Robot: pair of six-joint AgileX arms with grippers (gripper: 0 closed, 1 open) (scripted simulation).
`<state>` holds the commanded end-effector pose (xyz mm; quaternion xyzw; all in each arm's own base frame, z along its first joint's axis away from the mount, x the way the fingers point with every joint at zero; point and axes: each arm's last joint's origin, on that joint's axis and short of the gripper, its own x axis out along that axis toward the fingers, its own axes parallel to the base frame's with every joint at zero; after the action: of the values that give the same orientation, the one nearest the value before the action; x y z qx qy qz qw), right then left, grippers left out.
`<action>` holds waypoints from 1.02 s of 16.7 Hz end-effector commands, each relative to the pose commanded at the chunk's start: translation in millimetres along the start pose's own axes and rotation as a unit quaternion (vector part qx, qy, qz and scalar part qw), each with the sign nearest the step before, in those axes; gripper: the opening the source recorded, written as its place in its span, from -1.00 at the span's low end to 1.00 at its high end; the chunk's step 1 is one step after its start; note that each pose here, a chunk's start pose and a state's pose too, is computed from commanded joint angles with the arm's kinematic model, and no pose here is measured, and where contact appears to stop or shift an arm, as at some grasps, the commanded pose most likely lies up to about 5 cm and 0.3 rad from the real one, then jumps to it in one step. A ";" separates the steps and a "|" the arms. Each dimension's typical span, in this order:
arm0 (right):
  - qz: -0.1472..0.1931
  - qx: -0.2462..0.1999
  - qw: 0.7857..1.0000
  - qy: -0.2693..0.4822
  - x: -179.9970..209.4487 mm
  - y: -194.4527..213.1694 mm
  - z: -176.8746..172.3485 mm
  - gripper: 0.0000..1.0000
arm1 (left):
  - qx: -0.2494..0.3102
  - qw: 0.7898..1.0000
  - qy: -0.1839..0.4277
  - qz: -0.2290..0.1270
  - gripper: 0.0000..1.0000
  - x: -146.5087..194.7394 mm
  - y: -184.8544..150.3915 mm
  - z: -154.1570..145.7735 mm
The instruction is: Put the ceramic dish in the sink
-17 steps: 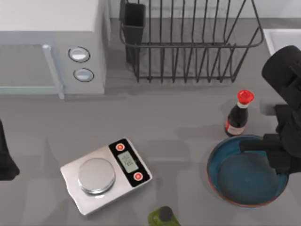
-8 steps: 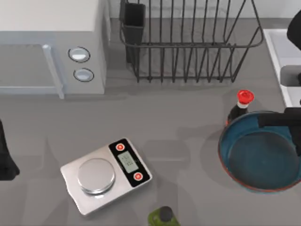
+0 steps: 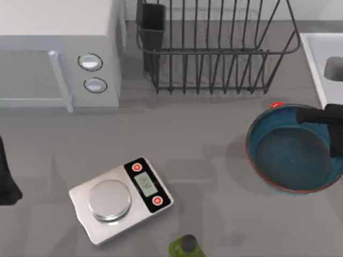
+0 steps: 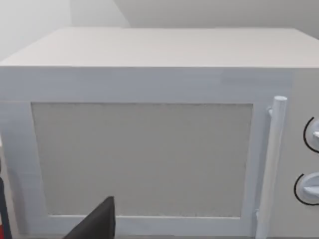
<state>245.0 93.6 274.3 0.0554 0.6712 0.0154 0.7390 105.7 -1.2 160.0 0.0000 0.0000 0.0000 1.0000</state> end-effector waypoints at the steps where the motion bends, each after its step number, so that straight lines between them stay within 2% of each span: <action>1: 0.017 0.008 1.000 -0.020 1.9 -5.9 6.6 -1.00 | 0.000 1.000 0.000 0.000 1.00 0.0 0.0 0.0; 5: 0.087 0.040 0.986 -0.135 14.6 -40.9 38.9 -1.00 | 0.000 1.000 0.000 0.000 1.00 0.0 0.0 0.0; 9: 0.127 0.051 0.949 -0.285 33.8 -92.6 68.2 -1.00 | 0.000 1.000 0.000 0.000 1.00 0.0 0.0 0.0; 13: 0.117 0.032 0.888 -0.443 49.4 -150.5 77.1 -1.00 | 0.000 1.000 0.000 0.000 1.00 0.0 0.0 0.0; 17: 0.067 -0.006 0.818 -0.571 52.1 -197.1 63.6 -1.00 | 0.000 1.000 0.000 0.000 1.00 0.0 0.0 0.0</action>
<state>303.1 -101.0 208.4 0.0945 0.1233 0.0341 0.9873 105.7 -1.2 160.0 0.0000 0.0000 0.0000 1.0000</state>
